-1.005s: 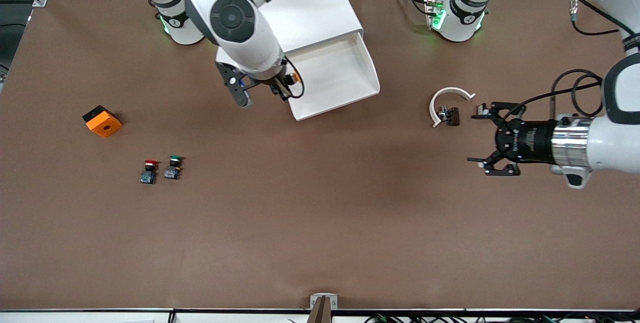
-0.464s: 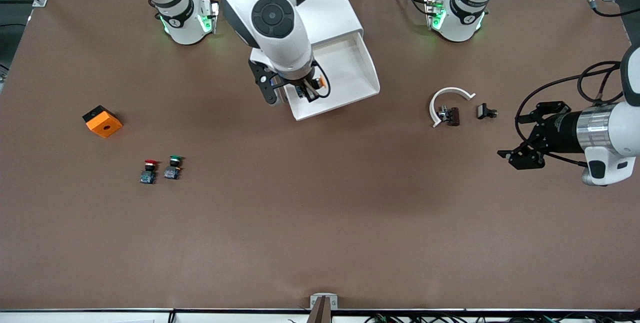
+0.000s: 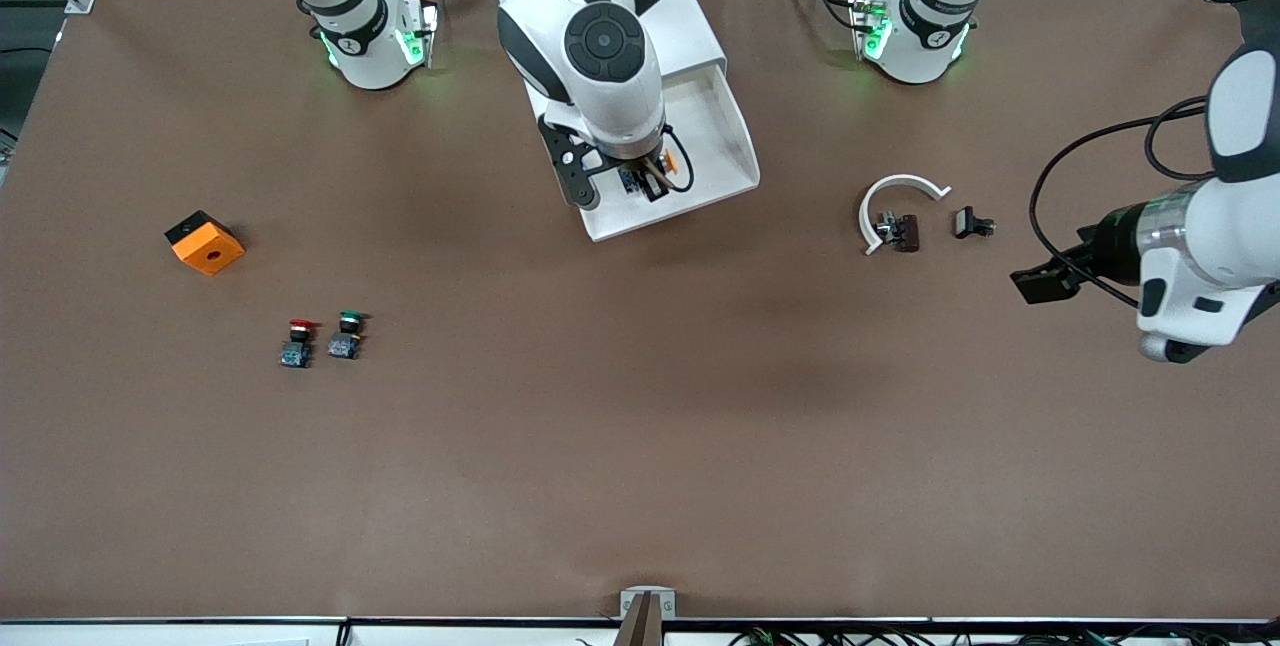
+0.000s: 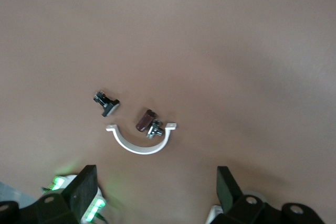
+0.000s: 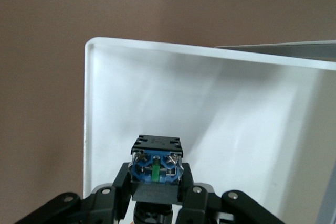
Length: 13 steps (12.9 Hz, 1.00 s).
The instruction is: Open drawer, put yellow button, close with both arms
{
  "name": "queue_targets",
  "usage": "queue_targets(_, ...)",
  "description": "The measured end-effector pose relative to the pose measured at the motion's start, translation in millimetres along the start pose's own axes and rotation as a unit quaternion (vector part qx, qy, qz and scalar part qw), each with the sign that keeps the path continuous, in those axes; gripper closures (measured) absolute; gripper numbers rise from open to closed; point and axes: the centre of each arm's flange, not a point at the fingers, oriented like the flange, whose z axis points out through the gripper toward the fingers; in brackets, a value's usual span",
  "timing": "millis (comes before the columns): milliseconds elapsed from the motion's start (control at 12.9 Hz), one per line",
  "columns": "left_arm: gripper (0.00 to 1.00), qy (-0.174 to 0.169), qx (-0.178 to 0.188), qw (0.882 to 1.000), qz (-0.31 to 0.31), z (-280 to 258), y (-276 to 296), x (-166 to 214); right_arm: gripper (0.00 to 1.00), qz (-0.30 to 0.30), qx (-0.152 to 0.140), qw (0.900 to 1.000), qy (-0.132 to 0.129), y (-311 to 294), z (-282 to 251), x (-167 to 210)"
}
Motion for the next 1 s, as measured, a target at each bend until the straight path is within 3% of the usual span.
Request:
queue_targets(232,0.00,0.003,-0.001,0.999,0.042,14,0,1,0.59,-0.001,-0.002,1.000,0.002,0,4,-2)
queue_targets(309,0.00,0.012,-0.008,0.999,0.050,18,-1,-1,0.54,-0.004,-0.002,1.000,0.002,1,4,-5)
queue_targets(696,0.00,0.051,-0.037,0.993,0.098,61,23,-43,0.01,-0.007,0.000,1.000,0.001,2,2,-10)
queue_targets(1005,0.00,0.066,-0.046,0.987,0.138,110,81,-81,0.00,-0.013,0.001,1.000,0.000,5,-27,-12)
